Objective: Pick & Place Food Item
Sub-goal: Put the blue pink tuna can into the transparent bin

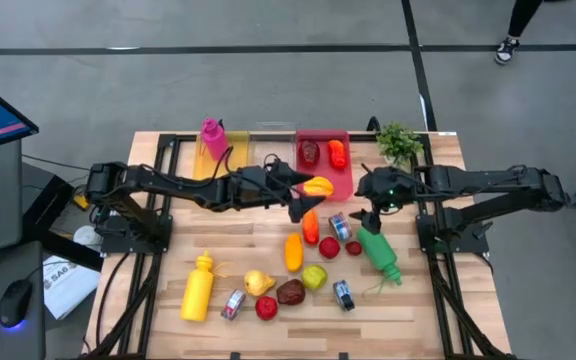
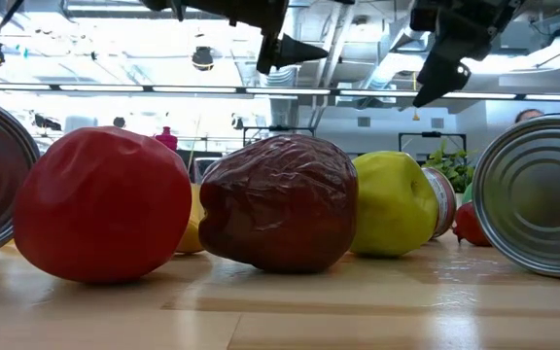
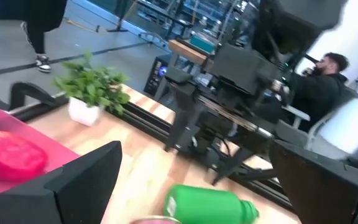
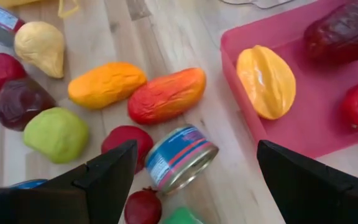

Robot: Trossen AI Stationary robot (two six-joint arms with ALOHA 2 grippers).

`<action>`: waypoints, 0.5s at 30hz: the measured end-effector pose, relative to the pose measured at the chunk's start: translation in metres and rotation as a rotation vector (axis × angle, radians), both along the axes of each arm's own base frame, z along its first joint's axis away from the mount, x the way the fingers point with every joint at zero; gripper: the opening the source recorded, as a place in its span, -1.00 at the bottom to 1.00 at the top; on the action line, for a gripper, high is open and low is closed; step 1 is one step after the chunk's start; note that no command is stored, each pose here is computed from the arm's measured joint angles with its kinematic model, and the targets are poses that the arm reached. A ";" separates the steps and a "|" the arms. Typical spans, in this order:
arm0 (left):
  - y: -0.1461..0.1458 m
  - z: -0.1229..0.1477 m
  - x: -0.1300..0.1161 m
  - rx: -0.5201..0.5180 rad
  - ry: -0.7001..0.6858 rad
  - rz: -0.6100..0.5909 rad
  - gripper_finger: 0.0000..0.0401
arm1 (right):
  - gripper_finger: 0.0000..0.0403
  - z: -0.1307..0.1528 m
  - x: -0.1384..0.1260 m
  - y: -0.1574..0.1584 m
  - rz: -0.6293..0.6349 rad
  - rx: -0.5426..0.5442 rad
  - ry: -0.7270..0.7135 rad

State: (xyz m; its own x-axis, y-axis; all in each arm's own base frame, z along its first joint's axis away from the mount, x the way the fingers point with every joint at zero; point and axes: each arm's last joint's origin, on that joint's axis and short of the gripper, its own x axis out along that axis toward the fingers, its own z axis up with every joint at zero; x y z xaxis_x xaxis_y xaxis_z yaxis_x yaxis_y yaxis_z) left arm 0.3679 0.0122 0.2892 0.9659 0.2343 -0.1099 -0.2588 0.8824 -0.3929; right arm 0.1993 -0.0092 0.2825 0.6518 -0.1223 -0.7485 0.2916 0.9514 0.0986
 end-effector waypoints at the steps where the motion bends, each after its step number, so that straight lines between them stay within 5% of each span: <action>1: -0.003 0.000 0.000 0.000 0.004 -0.008 0.98 | 0.62 0.000 0.000 0.001 0.005 0.002 0.000; 15: -0.030 -0.001 -0.001 0.003 0.015 -0.064 0.98 | 0.62 -0.006 0.006 0.015 -0.162 0.030 -0.005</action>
State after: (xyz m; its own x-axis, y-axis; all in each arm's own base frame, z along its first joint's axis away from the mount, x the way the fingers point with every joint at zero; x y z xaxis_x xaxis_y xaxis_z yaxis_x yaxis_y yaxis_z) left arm 0.3673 -0.0180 0.2878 0.9773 0.1721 -0.1236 -0.2072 0.8985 -0.3869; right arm 0.2058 0.0055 0.2768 0.6288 -0.2038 -0.7504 0.4404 0.8887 0.1277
